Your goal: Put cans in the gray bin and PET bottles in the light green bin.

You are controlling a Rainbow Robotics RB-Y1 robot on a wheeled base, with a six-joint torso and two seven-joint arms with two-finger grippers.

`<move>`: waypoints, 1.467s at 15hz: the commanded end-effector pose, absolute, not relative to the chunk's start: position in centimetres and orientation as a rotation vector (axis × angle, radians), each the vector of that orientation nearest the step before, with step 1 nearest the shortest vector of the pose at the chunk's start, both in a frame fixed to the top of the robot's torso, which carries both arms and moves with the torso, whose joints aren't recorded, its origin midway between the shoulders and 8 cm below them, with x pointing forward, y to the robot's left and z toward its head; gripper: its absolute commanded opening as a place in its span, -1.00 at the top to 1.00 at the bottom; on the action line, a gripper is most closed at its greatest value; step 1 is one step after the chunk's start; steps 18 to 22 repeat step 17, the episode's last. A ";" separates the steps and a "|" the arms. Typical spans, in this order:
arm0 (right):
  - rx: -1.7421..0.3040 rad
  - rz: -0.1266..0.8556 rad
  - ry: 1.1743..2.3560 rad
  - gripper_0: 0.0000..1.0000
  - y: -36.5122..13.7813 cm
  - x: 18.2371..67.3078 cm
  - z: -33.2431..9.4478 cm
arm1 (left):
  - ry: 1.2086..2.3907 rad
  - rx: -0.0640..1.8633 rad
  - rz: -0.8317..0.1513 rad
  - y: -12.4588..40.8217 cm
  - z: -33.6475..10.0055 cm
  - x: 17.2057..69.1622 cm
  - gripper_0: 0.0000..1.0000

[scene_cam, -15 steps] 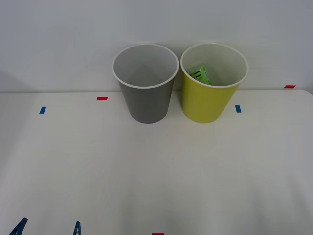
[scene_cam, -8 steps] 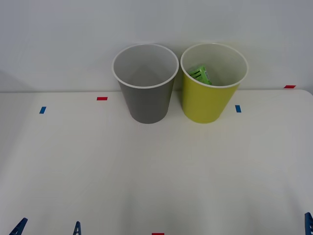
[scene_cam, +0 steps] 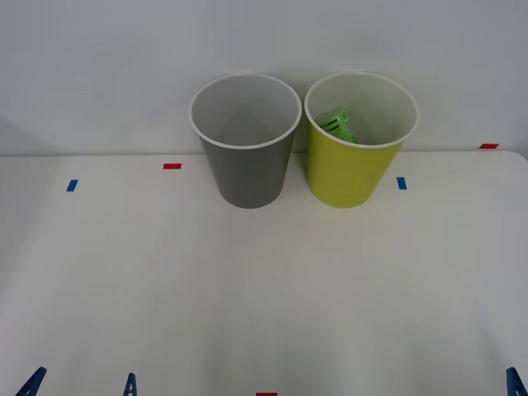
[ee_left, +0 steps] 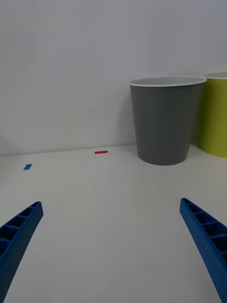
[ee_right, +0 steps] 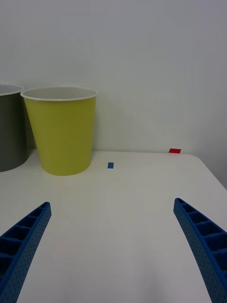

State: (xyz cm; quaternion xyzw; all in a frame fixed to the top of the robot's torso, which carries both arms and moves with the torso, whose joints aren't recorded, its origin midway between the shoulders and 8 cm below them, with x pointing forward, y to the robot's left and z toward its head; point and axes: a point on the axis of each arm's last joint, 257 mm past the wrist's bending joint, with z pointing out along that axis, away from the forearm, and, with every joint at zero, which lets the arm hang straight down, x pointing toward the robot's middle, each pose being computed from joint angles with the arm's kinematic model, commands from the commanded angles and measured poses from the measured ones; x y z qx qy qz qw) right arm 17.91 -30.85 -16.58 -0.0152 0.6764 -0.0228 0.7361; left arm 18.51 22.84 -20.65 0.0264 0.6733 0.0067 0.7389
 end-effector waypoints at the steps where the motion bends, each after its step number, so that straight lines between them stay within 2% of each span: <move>1: -0.034 -0.050 1.486 -0.78 -30.8 17.9 -16.6 | 1.478 0.058 0.015 22.8 -20.6 18.5 -1.00; 22: -0.034 -0.050 1.486 -0.78 -30.8 17.9 -16.6 | 1.478 0.058 0.015 22.8 -20.6 18.5 -1.00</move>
